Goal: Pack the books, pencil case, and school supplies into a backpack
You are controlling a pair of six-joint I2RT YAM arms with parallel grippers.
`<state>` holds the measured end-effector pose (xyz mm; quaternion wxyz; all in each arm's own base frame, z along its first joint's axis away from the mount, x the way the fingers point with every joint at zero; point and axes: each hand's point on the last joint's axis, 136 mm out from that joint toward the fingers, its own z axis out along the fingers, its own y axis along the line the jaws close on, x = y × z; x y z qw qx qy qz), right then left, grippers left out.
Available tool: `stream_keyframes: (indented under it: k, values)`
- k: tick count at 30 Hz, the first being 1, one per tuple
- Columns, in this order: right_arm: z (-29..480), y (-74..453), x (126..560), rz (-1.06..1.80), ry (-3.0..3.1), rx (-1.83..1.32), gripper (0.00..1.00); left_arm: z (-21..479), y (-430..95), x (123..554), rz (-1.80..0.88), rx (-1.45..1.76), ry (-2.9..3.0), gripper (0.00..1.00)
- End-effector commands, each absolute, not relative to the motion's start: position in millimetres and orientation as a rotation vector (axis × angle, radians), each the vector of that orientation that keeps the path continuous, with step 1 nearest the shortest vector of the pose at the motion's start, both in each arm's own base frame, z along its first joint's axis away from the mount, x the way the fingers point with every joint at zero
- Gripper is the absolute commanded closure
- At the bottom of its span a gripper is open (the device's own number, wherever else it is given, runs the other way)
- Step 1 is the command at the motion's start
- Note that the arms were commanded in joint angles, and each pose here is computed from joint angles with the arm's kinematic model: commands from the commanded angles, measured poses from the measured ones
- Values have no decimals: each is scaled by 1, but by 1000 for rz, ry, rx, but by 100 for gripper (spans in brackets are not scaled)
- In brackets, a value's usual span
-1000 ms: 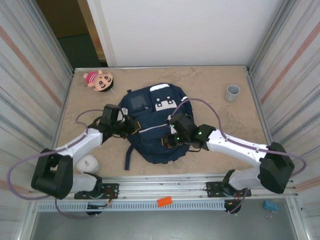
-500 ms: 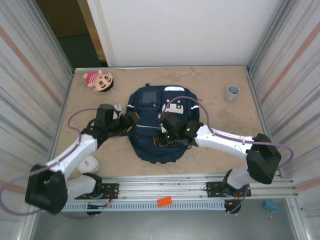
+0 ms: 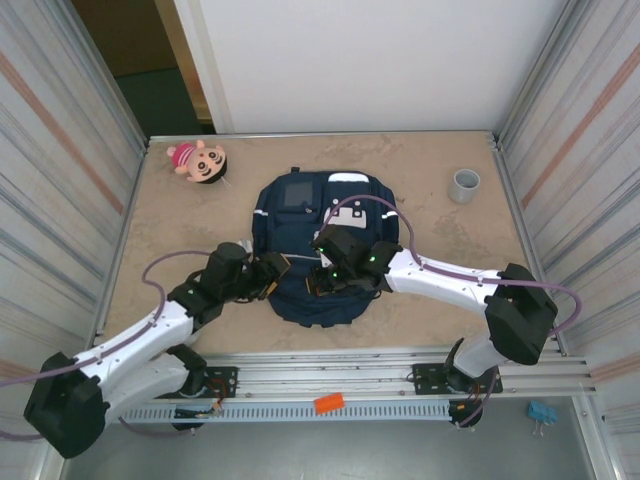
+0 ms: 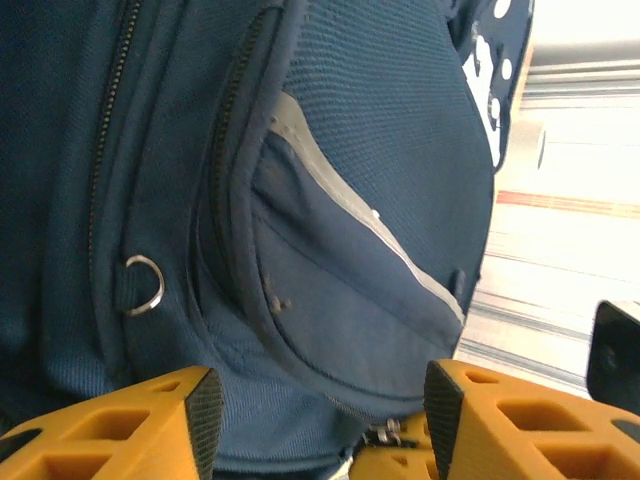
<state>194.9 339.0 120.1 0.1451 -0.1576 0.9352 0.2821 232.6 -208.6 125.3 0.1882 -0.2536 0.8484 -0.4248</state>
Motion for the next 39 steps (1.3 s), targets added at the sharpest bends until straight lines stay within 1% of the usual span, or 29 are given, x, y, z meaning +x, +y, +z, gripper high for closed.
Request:
stream_keyframes:
  k: [1,3,8,10,12,13,20,22,26,30,31,32,34,36,37,39]
  values:
    - [139,355,192,907,2636,-541,100,131,-217,246,-1220,-723,2341,44]
    - [138,352,190,898,2642,-547,100,129,-219,252,-1212,-727,2341,53]
    - [135,332,190,835,2672,-531,100,126,-205,268,-1123,-734,2314,85]
    - [132,317,193,790,2694,-502,100,127,-197,272,-1096,-737,2308,94]
    - [131,300,197,737,2713,-465,100,126,-188,272,-1052,-725,2318,99]
    - [131,290,199,710,2721,-445,100,125,-182,270,-1020,-729,2327,100]
    - [120,219,217,572,2797,-262,100,119,-152,266,-956,-761,2330,100]
    - [120,209,223,562,2793,-240,100,118,-146,265,-944,-760,2340,100]
    - [127,202,233,593,2767,-221,100,117,-141,263,-921,-748,2353,100]
    - [133,215,234,700,2731,-256,100,126,-145,263,-931,-668,2354,100]
    - [137,219,234,736,2717,-264,100,130,-147,263,-934,-617,2357,95]
    - [139,223,233,761,2705,-269,100,138,-150,265,-931,-551,2353,86]
    - [143,229,233,812,2682,-275,100,154,-153,264,-891,-422,2358,62]
    - [145,233,233,848,2667,-283,100,168,-156,263,-821,-263,2345,45]
    - [147,235,233,866,2661,-291,100,176,-159,263,-784,-158,2327,40]
    - [146,238,231,890,2662,-300,100,189,-170,261,-731,68,2274,34]
